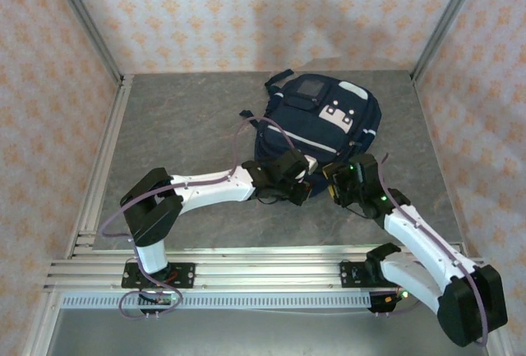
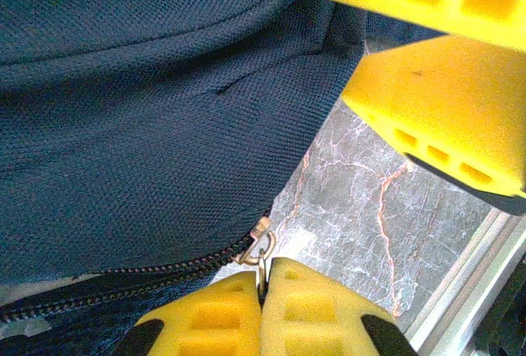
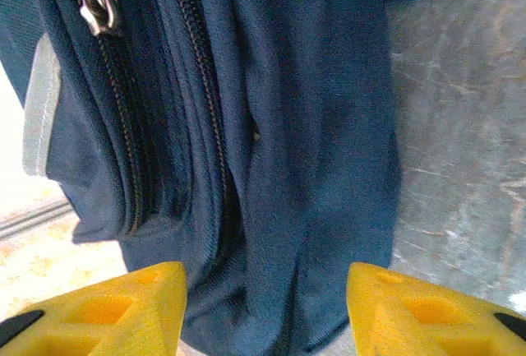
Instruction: Pack books, pencil case, and school supplies into a backpack
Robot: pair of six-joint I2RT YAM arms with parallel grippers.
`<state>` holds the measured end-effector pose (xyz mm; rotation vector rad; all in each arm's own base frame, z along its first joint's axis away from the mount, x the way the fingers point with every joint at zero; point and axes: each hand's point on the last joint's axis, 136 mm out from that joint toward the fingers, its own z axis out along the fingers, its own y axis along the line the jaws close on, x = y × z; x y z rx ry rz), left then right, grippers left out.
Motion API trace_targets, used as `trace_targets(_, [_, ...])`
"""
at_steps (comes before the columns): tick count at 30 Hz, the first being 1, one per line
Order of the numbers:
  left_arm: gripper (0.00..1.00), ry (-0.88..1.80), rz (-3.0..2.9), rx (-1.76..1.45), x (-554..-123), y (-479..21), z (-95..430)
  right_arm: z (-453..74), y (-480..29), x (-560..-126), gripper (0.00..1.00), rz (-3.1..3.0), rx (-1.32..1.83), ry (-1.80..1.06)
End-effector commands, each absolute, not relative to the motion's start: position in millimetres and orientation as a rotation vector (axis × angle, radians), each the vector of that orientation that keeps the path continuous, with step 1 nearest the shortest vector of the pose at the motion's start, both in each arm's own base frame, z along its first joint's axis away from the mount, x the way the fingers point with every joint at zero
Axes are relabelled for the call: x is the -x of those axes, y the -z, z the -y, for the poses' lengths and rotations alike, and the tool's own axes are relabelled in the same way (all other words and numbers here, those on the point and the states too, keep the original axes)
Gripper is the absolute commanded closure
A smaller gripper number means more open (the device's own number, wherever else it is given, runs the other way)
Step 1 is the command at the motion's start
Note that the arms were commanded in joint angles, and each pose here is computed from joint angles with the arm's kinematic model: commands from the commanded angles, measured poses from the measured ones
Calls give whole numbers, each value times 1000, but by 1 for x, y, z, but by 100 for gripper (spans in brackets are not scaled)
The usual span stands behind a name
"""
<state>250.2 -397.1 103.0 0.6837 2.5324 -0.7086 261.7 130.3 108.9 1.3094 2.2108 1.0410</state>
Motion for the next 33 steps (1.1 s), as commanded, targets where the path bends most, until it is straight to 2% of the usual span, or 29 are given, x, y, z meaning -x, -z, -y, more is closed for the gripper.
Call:
trace_targets(1, [100, 772, -2470, -748, -239, -133, 404, -138, -114, -277, 64, -2144, -1289, -1110])
trace_targets(4, [100, 738, -2476, -742, -240, -130, 399, -136, -105, -278, 85, -2158, -1294, -1070])
trace_targets(7, [100, 694, -2483, -734, -241, -126, 391, -126, -99, -274, 100, -2158, -1281, -992])
trace_targets(13, [100, 574, -2519, -681, -247, -110, 361, -110, -92, -269, 100, -2202, -1232, -832])
trace_targets(27, [100, 413, -2580, -446, -270, -88, 283, -93, -104, -274, 100, -2239, -1082, -659])
trace_targets(33, [100, 401, -2584, -428, -263, -86, 269, -90, -99, -286, 100, -2305, -953, -641])
